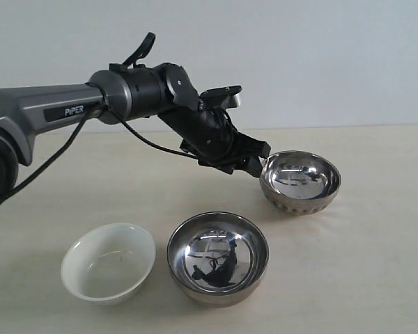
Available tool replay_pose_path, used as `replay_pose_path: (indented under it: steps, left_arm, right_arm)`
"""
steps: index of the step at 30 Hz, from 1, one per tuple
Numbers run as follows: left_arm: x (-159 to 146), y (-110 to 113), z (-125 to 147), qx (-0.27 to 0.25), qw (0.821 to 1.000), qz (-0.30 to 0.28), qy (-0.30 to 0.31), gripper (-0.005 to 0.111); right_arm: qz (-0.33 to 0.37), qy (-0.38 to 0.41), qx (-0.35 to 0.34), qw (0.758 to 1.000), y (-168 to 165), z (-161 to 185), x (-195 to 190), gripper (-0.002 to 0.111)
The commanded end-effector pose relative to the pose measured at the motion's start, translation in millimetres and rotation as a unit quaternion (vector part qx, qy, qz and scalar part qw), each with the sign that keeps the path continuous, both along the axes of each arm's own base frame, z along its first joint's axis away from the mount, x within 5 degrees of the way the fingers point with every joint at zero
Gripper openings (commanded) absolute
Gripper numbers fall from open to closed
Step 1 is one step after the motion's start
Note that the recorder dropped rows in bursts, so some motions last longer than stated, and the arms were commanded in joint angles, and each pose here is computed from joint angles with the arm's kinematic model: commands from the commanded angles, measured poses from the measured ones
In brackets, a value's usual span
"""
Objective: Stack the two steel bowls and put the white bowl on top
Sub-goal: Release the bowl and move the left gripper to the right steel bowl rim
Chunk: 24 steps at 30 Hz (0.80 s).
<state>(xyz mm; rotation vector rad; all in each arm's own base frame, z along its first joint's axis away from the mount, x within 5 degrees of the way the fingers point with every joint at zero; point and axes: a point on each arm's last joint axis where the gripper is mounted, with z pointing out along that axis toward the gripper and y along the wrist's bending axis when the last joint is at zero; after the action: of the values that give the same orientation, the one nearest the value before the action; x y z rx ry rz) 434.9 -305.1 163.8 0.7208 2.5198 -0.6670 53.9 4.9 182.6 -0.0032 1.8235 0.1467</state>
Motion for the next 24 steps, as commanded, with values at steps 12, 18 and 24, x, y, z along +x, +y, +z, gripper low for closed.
replay_pose_path:
  steps: [12,18,24]
  left_arm:
    - [-4.1,-41.4,-13.1,0.013,1.0,0.01,-0.016,0.056]
    - [-1.8,-42.6,-27.0,0.016,0.999,0.025,-0.012,0.056]
    - [0.2,-43.7,-30.1,0.008,0.999,0.03,-0.018,0.055]
  right_arm:
    - [0.002,-0.007,-0.003,1.0,0.0,1.3,-0.2,0.0]
    - [0.002,-0.007,-0.003,1.0,0.0,1.3,-0.2,0.0]
    - [0.002,-0.007,-0.003,1.0,0.0,1.3,-0.2,0.0]
